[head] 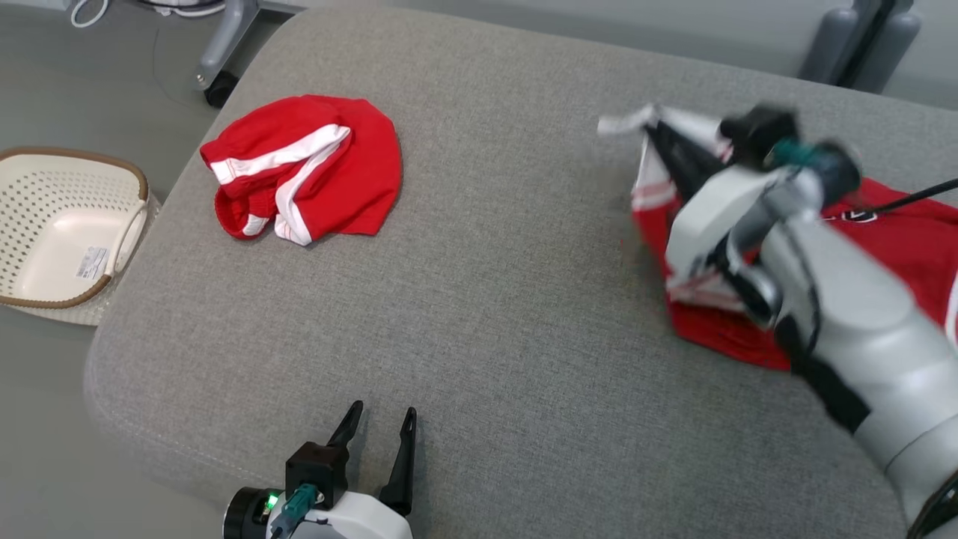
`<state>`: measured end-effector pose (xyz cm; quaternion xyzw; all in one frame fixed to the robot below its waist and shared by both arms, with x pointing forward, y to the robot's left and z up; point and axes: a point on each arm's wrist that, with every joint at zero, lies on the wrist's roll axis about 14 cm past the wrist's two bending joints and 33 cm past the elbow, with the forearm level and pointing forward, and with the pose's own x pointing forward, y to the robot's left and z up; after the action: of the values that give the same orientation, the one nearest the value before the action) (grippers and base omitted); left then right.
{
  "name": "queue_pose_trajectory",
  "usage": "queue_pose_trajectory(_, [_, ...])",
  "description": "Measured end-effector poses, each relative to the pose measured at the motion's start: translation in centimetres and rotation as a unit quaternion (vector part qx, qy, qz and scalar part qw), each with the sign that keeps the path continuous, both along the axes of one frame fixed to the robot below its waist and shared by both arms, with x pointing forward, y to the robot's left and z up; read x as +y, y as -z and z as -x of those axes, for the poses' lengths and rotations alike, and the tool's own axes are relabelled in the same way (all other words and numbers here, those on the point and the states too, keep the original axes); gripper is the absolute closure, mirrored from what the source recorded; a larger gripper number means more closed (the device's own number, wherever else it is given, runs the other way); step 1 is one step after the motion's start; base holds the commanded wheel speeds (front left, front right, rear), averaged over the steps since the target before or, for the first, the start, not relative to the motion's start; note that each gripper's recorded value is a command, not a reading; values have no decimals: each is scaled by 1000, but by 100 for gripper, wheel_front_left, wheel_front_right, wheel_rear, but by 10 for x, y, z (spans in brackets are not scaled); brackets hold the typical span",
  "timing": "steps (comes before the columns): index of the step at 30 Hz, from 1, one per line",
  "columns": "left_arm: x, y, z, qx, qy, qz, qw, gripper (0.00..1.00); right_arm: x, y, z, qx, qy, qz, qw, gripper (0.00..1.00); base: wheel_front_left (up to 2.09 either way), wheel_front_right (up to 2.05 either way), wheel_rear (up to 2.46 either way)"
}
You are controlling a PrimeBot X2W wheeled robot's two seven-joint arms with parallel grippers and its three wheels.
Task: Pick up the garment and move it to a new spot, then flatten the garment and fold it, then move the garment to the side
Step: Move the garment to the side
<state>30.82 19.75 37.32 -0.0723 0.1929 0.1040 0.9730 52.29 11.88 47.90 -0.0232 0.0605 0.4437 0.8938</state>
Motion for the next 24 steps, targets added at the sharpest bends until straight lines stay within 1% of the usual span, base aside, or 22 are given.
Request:
queue_pose_trajectory(2, [-1,-3,-1,-5,4,-1,1000,0,-3,-48,-19,-39,18,-47,998,100,0,0,0])
queue_pose_trajectory(4, [-3,-6,0,-11,9,-1,1000,0,-5,-93,-29,-82,25,-79,993,100,0,0,0])
queue_pose_trajectory(7, [-4,-12,3,-23,11,0,1000,0,6,-156,-23,-143,10,-122,982,100,0,0,0])
queue_pose_trajectory(9, [-2,-15,9,-27,5,-1,1000,0,23,-213,-7,-196,-17,-164,967,100,0,0,0])
queue_pose_trajectory(10, [-1,-15,13,-27,2,0,1000,0,31,-243,4,-222,-33,-187,956,100,0,0,0])
queue_pose_trajectory(12, [2,-14,21,-26,-6,0,1000,0,44,-290,32,-266,-67,-223,935,100,0,0,0])
queue_pose_trajectory(15, [8,-16,29,-30,-19,-2,999,0,51,-345,74,-315,-111,-272,902,100,0,0,0])
queue_pose_trajectory(16, [9,-16,30,-31,-22,-2,999,0,48,-357,81,-323,-115,-287,894,100,0,0,0])
queue_pose_trajectory(17, [10,-16,31,-32,-23,-1,999,0,43,-364,83,-327,-115,-296,890,100,0,0,0])
queue_pose_trajectory(18, [9,-15,32,-29,-22,0,999,0,38,-366,84,-330,-114,-298,888,100,0,0,0])
queue_pose_trajectory(19, [7,-13,32,-27,-20,1,999,0,32,-362,81,-329,-108,-296,890,100,0,0,0])
queue_pose_trajectory(20, [5,-12,32,-26,-16,2,1000,0,26,-351,74,-324,-100,-286,896,100,0,0,0])
queue_pose_trajectory(22, [3,-12,28,-26,-8,2,1000,0,12,-320,58,-311,-81,-251,913,100,0,0,0])
queue_pose_trajectory(24, [-1,-11,23,-25,2,1,1000,0,-10,-283,37,-287,-51,-213,932,100,0,0,0])
